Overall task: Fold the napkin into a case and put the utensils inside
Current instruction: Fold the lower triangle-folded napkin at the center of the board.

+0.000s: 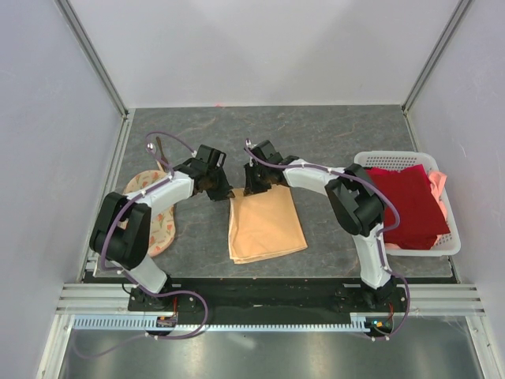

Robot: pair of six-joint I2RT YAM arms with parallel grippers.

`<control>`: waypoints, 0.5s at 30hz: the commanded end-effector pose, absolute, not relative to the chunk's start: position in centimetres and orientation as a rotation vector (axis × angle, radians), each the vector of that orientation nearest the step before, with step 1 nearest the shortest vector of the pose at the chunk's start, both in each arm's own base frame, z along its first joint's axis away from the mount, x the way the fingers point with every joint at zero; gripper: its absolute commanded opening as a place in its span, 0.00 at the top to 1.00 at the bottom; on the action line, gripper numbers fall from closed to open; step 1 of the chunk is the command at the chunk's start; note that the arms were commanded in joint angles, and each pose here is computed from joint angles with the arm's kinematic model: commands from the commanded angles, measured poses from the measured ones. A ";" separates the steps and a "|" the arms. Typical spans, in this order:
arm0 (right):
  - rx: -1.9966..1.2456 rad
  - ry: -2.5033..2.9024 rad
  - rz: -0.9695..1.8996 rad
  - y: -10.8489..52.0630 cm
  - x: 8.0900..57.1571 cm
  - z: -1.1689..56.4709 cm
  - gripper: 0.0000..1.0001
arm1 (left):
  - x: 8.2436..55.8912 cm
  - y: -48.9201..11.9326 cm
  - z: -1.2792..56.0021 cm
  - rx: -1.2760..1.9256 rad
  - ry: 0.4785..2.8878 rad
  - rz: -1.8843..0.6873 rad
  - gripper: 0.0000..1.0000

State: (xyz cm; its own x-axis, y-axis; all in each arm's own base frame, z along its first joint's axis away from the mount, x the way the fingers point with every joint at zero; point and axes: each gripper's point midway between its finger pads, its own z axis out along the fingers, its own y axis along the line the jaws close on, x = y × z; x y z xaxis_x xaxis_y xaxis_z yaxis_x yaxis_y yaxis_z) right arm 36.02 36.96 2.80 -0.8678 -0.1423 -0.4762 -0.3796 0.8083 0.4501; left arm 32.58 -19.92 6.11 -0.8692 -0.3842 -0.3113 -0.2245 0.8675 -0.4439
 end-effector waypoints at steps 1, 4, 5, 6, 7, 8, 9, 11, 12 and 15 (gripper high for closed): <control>-0.427 2.474 0.711 36.2 36.8 8.1 0.82 | 33.2 -19.7 7.7 -0.547 2.578 -0.629 0.98; -0.447 2.461 0.659 35.1 35.0 10.2 0.68 | 33.1 -19.6 7.6 -0.563 2.580 -0.638 0.98; -0.475 2.431 0.656 35.4 33.7 11.8 0.64 | 33.1 -19.6 7.5 -0.564 2.580 -0.640 0.98; -0.494 2.439 0.632 35.1 32.7 11.8 0.57 | 33.1 -19.6 7.6 -0.567 2.580 -0.642 0.98; -0.503 2.461 0.589 34.5 31.5 11.0 0.54 | 33.1 -19.6 7.6 -0.569 2.579 -0.647 0.98; -0.544 2.444 0.601 35.2 29.6 11.8 0.52 | 33.1 -19.7 7.7 -0.569 2.578 -0.654 0.98; -0.562 2.454 0.593 35.3 28.3 11.5 0.47 | 33.0 -19.6 7.7 -0.571 2.579 -0.655 0.98; -0.604 2.465 0.552 35.8 25.1 10.7 0.39 | 33.0 -19.6 7.5 -0.578 2.582 -0.655 0.98; -0.619 2.470 0.542 36.1 24.0 10.5 0.38 | 32.9 -19.6 7.5 -0.582 2.585 -0.656 0.98; -0.658 2.483 0.518 37.0 20.2 9.5 0.32 | 32.8 -19.7 7.3 -0.590 2.591 -0.666 0.98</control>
